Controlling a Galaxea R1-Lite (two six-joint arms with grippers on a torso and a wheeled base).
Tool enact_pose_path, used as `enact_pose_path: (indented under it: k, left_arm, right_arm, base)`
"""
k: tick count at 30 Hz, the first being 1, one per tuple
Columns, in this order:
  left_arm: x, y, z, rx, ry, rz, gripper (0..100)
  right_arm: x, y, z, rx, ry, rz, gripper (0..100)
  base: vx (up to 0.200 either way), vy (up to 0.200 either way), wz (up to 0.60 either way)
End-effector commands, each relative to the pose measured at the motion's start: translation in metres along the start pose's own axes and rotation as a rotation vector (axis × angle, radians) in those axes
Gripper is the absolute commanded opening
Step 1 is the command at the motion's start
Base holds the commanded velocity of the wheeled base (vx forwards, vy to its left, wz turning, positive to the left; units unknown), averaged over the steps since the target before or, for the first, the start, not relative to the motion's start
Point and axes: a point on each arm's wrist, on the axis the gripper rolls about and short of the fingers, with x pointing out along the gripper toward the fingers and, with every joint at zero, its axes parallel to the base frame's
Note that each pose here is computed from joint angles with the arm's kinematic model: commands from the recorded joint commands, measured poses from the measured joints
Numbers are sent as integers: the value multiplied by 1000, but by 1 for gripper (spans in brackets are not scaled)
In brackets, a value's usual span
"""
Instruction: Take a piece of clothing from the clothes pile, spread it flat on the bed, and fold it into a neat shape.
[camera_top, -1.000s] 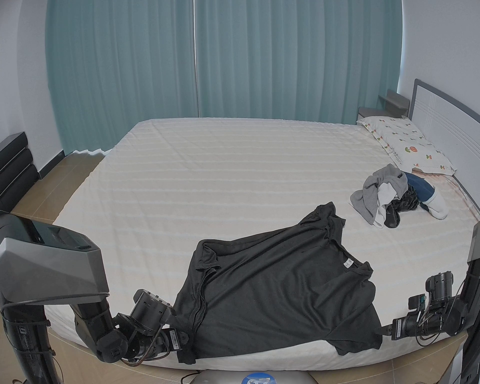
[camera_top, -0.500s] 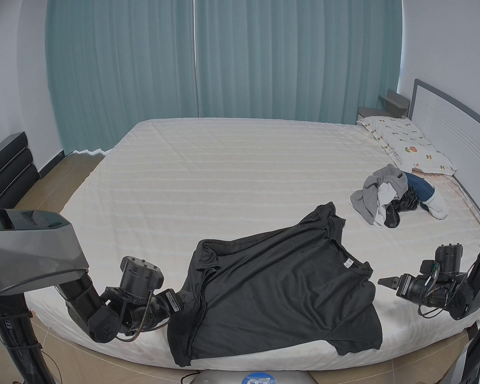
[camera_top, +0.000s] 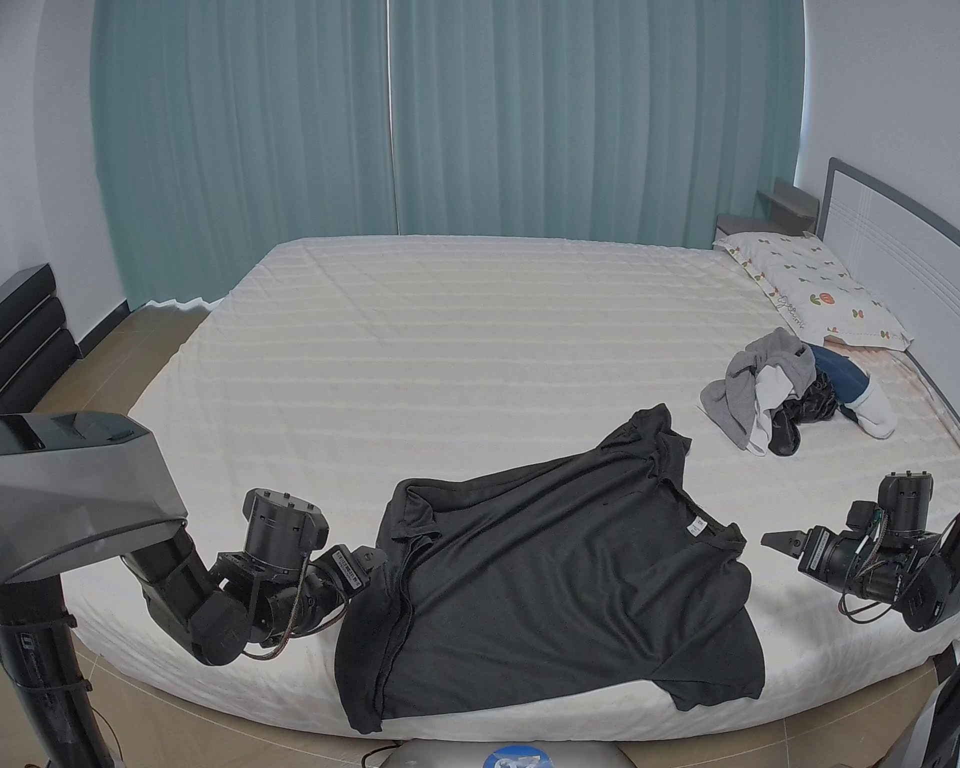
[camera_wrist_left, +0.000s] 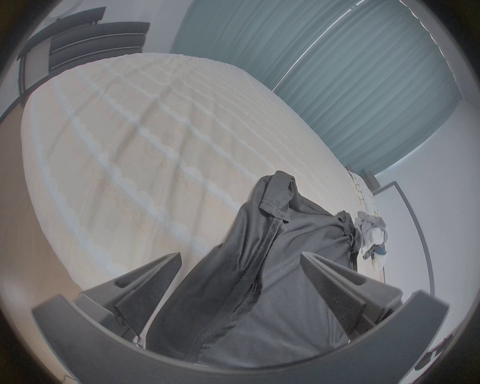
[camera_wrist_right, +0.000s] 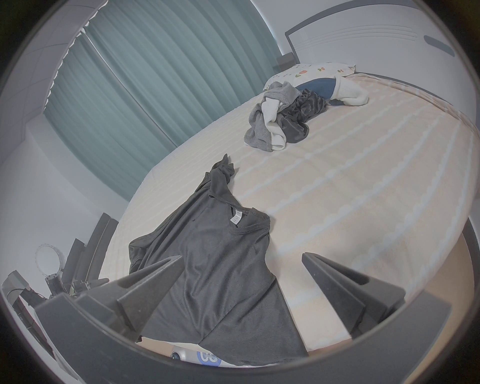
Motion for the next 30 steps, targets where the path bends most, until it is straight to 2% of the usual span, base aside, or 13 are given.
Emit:
enact_pose_path:
  k: [1,10,16,21,30]
  left_arm:
    - [6,0,-1,-26,-4,7,100]
    - [5,1,-2,-27,5,6,100]
    - [5,-2,0,-32,-5,-5,100]
    - [3,-3,3,-32,-16,-10,100]
    - [12,-24,14,-29,-63,-69,100]
  right_arm:
    - [0,0,-1,0,3,0,100]
    - [0,1,-3,-2,16,1,100]
    - [3,1,-7,-4,33,-1,100]
    - [2,1,-7,-5,35,-1,100]
    - [4,2,-11,-10,53,3,100]
  base:
    - [0,0,0]
    - [0,0,0]
    - [200,0,0]
    - [0,0,0]
    - [0,0,0]
